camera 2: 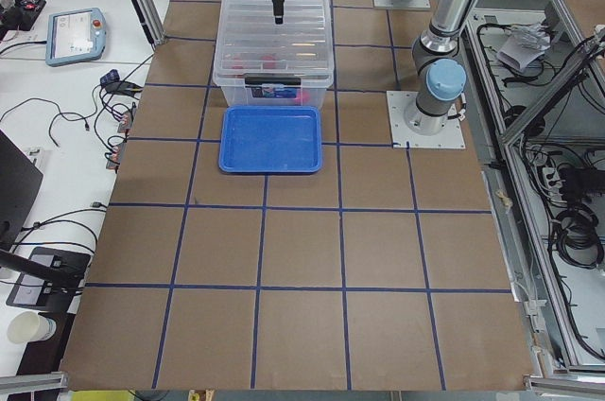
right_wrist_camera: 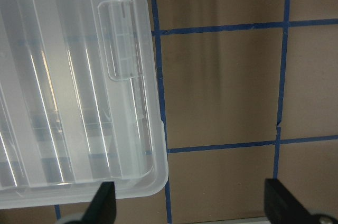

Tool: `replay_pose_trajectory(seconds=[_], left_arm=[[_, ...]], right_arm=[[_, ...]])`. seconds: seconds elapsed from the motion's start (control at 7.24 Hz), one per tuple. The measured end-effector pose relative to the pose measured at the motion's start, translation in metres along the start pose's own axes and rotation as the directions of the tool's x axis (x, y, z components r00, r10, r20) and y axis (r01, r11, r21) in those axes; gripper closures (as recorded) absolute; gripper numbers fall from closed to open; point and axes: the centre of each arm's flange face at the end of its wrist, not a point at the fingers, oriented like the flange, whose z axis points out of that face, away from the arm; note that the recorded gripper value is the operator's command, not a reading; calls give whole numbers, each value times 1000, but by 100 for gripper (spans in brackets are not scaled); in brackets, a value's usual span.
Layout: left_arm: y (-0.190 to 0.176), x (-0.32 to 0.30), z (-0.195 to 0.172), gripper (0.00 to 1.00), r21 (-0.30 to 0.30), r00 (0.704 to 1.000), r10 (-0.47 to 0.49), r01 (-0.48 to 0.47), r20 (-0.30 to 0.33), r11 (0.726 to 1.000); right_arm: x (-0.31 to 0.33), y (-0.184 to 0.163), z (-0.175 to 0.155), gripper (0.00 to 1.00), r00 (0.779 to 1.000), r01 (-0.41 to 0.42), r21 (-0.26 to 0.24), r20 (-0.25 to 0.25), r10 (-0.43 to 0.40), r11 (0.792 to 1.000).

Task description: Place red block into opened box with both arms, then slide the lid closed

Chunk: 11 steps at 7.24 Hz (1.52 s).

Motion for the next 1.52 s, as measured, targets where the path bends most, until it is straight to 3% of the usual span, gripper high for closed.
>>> replay_pose_trajectory(seconds=[1.52], left_arm=[[1, 1, 6, 0, -12, 1000, 2, -2, 0, 1000]], right_arm=[[-1, 3, -14, 0, 1000, -6, 70, 9, 5, 998]])
